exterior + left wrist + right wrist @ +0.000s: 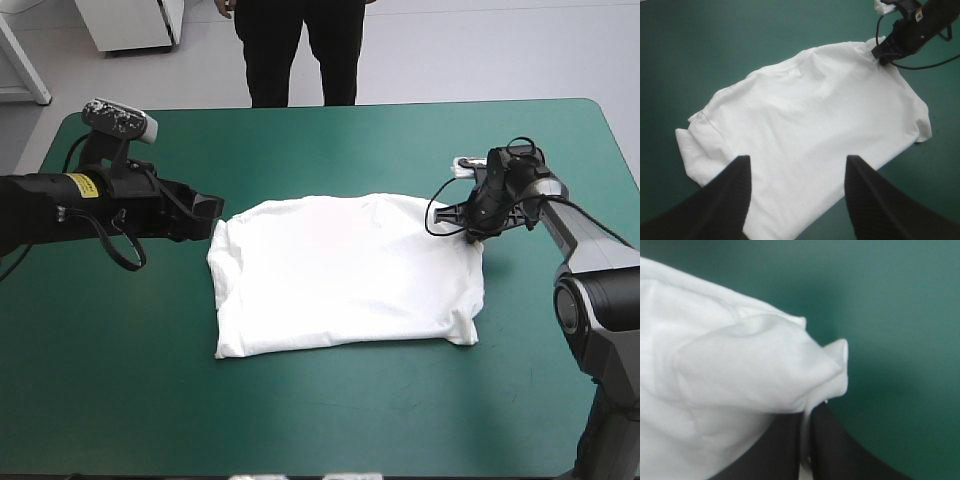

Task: Fold the cloth

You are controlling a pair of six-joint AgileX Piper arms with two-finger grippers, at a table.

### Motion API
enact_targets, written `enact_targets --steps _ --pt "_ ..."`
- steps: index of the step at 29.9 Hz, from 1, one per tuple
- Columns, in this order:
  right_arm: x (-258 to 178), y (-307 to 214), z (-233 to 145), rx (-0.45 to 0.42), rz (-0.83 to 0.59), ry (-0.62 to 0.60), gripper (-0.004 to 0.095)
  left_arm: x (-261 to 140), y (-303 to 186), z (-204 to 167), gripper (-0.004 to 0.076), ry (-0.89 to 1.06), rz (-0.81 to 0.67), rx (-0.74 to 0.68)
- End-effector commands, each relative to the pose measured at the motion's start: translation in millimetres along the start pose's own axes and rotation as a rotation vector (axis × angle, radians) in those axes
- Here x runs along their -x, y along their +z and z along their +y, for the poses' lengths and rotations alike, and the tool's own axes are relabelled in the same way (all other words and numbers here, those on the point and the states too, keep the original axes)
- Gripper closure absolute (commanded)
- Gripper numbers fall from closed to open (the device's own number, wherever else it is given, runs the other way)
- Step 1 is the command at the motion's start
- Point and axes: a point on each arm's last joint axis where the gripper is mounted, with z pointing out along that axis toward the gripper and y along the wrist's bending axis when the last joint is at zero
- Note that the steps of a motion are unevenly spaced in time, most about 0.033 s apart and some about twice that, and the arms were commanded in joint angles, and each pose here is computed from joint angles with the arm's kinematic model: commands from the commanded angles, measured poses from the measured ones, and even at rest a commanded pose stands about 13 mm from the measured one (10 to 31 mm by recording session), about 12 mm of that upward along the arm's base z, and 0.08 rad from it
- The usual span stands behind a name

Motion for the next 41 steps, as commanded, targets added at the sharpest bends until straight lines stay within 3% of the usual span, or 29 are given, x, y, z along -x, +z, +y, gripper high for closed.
enact_targets --steps 1,7,13,18,25,28,34,37,41 --pt "6.5 -45.3 -2.5 -0.019 -0.081 -0.034 0.0925 3.1 -13.4 -6.8 0.0311 0.007 -0.044 -0.024" --pt "2.3 -97.7 27.8 0.108 -0.163 -0.11 0.0925 2.7 -13.4 -6.8 0.0312 0.007 -0.039 -0.025" --pt "-10.8 -95.9 80.3 0.186 -0.139 -0.247 0.0925 2.5 -13.4 -6.4 0.0312 0.009 -0.036 -0.02" --pt "-13.2 -71.3 112.4 0.186 -0.127 -0.325 0.0925 2.2 -13.4 -6.6 0.0312 0.008 -0.033 -0.023" --pt "-11.6 -31.3 117.5 0.16 -0.041 -0.381 0.0912 1.4 -13.4 -6.9 0.0312 0.015 -0.025 -0.026" --pt "-13.5 -30.2 118.2 0.169 -0.018 -0.387 0.0829 0.7 -13.4 -7.0 0.0312 0.016 -0.017 -0.027" --pt "-19.8 -52.2 115.3 0.178 -0.01 -0.414 0.0552 -0.1 -13.4 -6.8 0.0312 0.017 -0.009 -0.024" --pt "-22.6 -81.7 106.5 0.125 -0.072 -0.443 0.045 -0.1 -13.3 -6.4 0.0312 0.02 -0.008 -0.02" --pt "-29.7 -124.4 88.3 0.005 -0.154 -0.431 0.0428 -0.5 -12.9 -5.7 0.0312 0.022 -0.005 -0.014"
